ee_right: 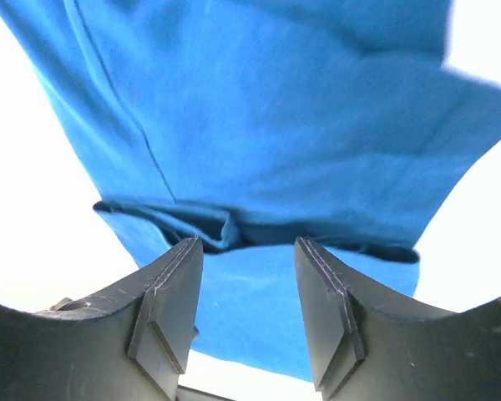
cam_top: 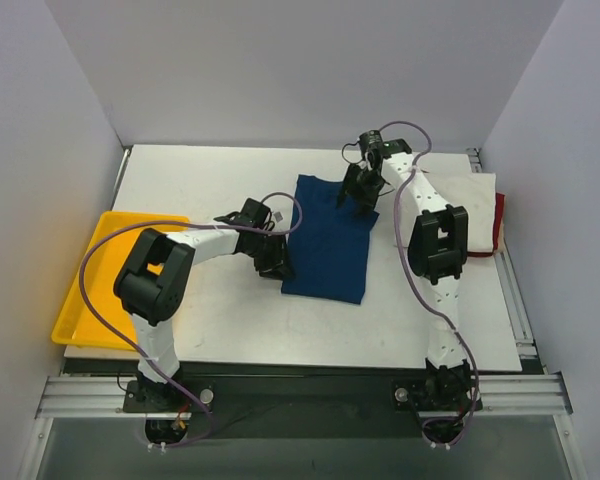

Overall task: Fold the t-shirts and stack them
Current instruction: Fold the folded rectangular tshirt in 1/3 of the way, then grab one side of the 2/3 rectangular tshirt with both arms

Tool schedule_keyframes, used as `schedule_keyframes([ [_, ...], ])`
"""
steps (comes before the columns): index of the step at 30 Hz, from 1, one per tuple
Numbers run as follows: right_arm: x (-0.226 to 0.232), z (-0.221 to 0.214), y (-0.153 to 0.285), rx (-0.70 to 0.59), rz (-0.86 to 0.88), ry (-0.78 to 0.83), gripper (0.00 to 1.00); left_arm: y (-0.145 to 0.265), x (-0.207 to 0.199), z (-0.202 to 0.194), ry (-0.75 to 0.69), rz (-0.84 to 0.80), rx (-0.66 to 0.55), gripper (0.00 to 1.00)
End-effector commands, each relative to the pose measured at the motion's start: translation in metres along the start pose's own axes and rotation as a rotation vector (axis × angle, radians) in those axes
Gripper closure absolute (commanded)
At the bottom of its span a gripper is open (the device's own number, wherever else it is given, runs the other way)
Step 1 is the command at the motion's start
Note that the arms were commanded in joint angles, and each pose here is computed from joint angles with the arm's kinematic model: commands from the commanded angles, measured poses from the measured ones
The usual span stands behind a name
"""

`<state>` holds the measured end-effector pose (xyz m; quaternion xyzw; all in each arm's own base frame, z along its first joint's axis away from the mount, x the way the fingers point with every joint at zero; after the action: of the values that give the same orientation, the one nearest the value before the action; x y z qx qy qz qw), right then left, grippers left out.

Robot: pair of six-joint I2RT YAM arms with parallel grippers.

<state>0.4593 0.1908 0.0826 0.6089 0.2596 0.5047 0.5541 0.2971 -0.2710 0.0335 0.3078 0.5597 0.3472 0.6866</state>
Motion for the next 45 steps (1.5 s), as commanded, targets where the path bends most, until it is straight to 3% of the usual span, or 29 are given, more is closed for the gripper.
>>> schedule_keyframes([
  [1, 0.002, 0.001, 0.017, -0.014, 0.002, -0.033, 0.52, 0.004, 0.007, -0.009, -0.040, 0.048, 0.020, 0.53],
  [8, -0.018, -0.030, 0.041, 0.001, 0.009, 0.003, 0.52, 0.016, 0.003, -0.010, -0.060, 0.043, -0.009, 0.46],
  [13, -0.046, -0.081, 0.051, 0.024, -0.001, 0.015, 0.52, 0.027, -0.001, -0.013, -0.080, 0.019, -0.041, 0.44],
  [26, -0.124, -0.185, 0.031, 0.088, -0.077, -0.047, 0.52, 0.041, -0.008, -0.032, -0.098, -0.067, -0.098, 0.42],
  [37, -0.132, -0.198, 0.011, 0.126, -0.091, -0.023, 0.54, 0.049, -0.009, -0.033, -0.097, -0.060, -0.123, 0.42],
  [45, -0.145, -0.209, 0.001, 0.184, -0.148, -0.028, 0.66, 0.046, -0.007, -0.027, -0.081, -0.034, -0.123, 0.43],
])
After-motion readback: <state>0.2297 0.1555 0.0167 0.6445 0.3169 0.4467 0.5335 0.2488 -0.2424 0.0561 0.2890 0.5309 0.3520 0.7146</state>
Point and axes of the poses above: each gripper's point midway between its finger pads, its own y axis back along the fingers, its own x axis along the line the jaws close on, z = x × y, the point moved 1 cm from there along y, back along the fingers, and after that the axes turned 7 degrees about -y, right-handed, at the moved point
